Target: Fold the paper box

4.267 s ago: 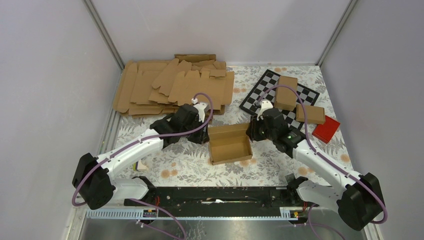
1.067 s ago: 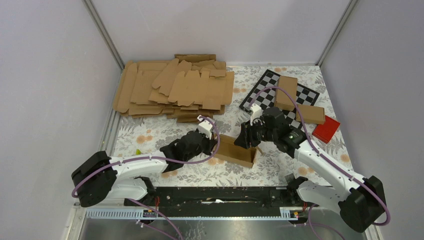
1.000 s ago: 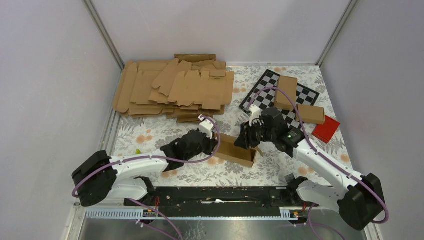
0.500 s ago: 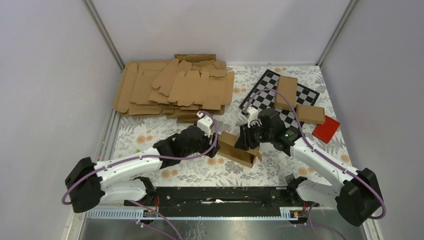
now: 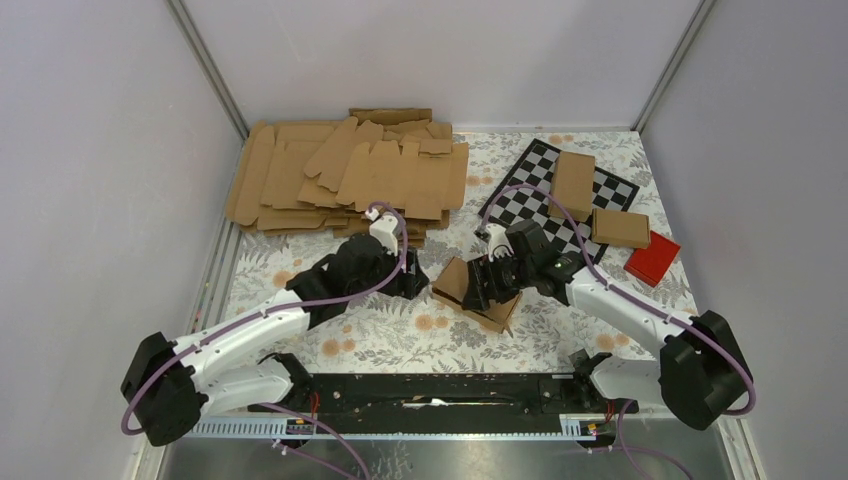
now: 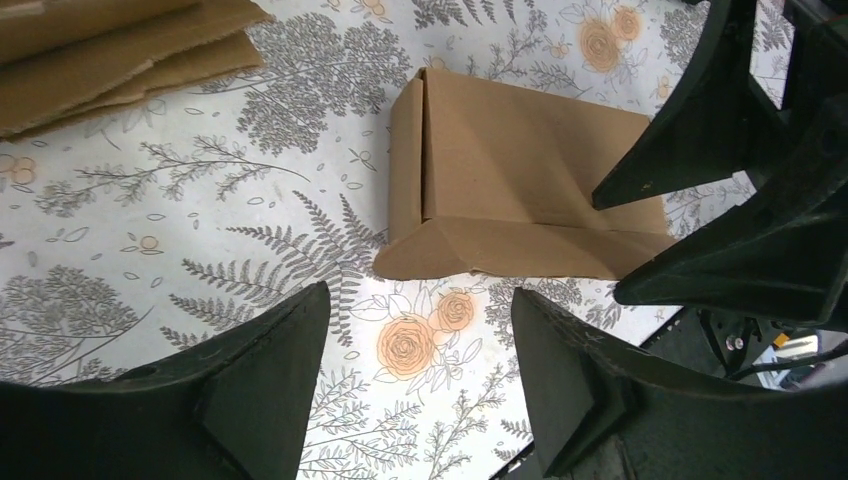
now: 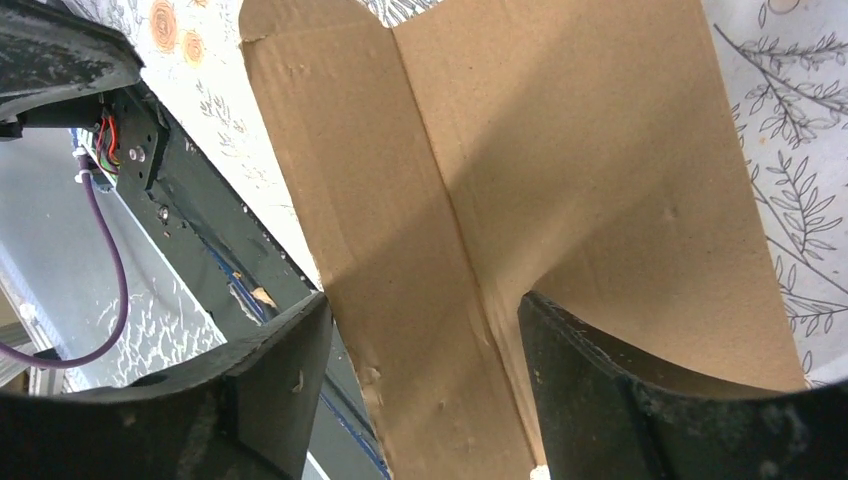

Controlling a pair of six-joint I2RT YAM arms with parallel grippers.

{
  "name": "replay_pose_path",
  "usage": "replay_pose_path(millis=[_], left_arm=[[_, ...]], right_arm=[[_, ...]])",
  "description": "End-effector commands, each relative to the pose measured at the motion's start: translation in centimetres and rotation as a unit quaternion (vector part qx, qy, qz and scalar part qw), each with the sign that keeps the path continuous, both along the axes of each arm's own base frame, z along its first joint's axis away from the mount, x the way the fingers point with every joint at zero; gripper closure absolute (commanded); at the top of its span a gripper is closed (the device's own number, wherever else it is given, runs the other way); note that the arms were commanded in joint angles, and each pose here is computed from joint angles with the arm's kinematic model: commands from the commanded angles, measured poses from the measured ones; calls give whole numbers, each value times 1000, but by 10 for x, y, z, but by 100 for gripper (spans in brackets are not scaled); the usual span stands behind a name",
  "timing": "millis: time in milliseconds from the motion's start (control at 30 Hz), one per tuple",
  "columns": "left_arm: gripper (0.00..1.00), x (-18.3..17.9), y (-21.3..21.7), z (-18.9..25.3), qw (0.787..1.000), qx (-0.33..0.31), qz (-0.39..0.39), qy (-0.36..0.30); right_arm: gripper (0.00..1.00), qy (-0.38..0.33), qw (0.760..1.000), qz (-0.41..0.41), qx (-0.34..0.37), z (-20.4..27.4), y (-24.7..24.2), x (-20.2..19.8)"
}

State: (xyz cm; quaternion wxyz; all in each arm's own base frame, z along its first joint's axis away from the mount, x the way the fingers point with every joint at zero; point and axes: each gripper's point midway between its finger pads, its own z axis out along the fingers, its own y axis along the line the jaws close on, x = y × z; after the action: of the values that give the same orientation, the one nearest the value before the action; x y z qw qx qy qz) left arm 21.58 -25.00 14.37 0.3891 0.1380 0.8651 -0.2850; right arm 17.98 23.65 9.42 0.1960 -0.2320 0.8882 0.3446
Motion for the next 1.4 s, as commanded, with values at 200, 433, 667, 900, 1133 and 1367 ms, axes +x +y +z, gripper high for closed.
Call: replay_pose_path(millis=[200, 433, 667, 900, 1133, 1367], left_arm=[[29, 8, -10, 3, 998, -53, -5, 24], [30, 7, -10, -8, 998, -44, -10, 36], [34, 0, -15, -17, 997, -56, -25, 49], [36, -3, -24, -33, 995, -72, -43, 59], [39, -4, -23, -55, 993, -86, -52, 63], [41, -5, -24, -63, 992, -94, -60, 53]], right_arm=[[17, 59, 998, -4, -34, -18, -5, -13], [2, 14, 1000, -6, -16, 12, -1, -1], [0, -74, 994, -48, -61, 24, -19, 28], [0, -125, 980, -57, -142, 2, -34, 55], [0, -155, 976, -60, -139, -10, -21, 65], [1, -146, 980, -62, -120, -24, -14, 64]])
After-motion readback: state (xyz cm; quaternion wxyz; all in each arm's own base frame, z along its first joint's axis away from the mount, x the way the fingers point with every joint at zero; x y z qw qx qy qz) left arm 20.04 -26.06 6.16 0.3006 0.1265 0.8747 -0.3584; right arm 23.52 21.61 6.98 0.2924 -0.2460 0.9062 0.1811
